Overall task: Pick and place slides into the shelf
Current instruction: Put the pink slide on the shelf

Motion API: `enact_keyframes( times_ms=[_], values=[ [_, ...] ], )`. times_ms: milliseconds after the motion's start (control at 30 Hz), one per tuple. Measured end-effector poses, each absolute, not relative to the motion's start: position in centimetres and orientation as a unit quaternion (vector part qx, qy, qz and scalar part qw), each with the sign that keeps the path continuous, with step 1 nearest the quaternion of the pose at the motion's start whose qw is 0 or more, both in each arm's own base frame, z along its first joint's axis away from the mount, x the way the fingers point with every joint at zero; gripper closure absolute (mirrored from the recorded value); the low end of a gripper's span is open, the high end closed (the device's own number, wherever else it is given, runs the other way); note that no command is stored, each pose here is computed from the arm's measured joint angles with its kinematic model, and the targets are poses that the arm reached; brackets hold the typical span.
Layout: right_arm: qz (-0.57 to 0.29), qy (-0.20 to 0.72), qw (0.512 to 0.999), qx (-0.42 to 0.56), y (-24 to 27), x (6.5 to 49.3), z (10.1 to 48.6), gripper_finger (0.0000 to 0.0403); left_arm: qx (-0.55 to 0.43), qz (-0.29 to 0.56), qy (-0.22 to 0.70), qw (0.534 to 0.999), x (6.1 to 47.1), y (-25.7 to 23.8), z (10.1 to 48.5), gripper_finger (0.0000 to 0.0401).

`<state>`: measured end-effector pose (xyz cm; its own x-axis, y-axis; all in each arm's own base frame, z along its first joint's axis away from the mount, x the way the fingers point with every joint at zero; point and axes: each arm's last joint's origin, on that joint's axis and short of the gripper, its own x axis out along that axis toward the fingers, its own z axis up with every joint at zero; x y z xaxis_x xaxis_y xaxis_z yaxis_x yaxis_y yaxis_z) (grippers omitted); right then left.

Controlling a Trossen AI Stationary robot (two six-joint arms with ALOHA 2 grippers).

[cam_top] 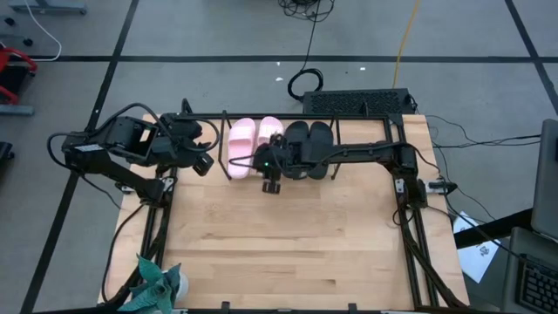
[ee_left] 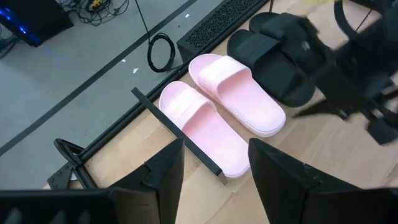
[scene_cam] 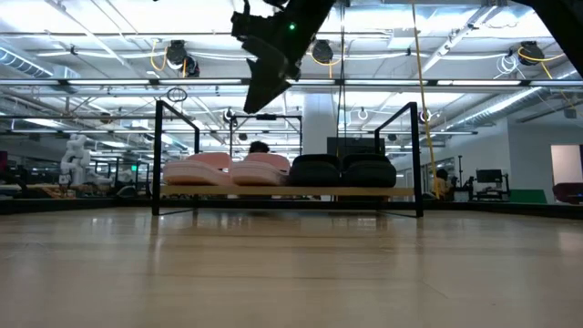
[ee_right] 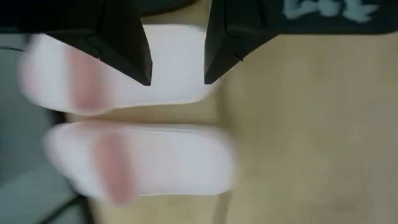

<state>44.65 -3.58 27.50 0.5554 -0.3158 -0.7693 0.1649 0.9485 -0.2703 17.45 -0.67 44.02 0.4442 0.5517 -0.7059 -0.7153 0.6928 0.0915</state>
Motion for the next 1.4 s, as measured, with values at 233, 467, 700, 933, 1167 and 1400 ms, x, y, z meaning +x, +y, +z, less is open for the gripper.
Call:
enact_keyframes(
  times_ms=[233,467,700,933,1167,1400],
  values=[
    [-0.090,0.477,0.869,-0.095,-2.1,44.6,24.6,0.0265,-0.111,0.376,0.369,0.842,17.5,-0.7,44.0,0.0219],
    [-0.084,0.474,0.871,-0.101,-1.8,44.6,23.5,0.0265,-0.110,0.376,0.369,0.843,17.5,-0.7,44.0,0.0219],
    [-0.061,0.483,0.869,-0.094,-1.7,44.3,22.2,0.0265,-0.110,0.376,0.369,0.843,17.5,-0.7,44.0,0.0219],
    [-0.089,0.487,0.861,-0.118,-2.4,44.1,21.9,0.0266,-0.103,0.383,0.364,0.842,17.4,-0.6,44.1,0.0219],
    [-0.085,0.482,0.867,-0.093,-3.5,44.2,21.9,0.0266,-0.102,0.385,0.363,0.842,17.4,-0.6,44.1,0.0219],
    [-0.078,0.483,0.868,-0.086,-4.0,44.1,21.9,0.0266,-0.102,0.385,0.363,0.842,17.4,-0.6,44.1,0.0219]
  ],
)
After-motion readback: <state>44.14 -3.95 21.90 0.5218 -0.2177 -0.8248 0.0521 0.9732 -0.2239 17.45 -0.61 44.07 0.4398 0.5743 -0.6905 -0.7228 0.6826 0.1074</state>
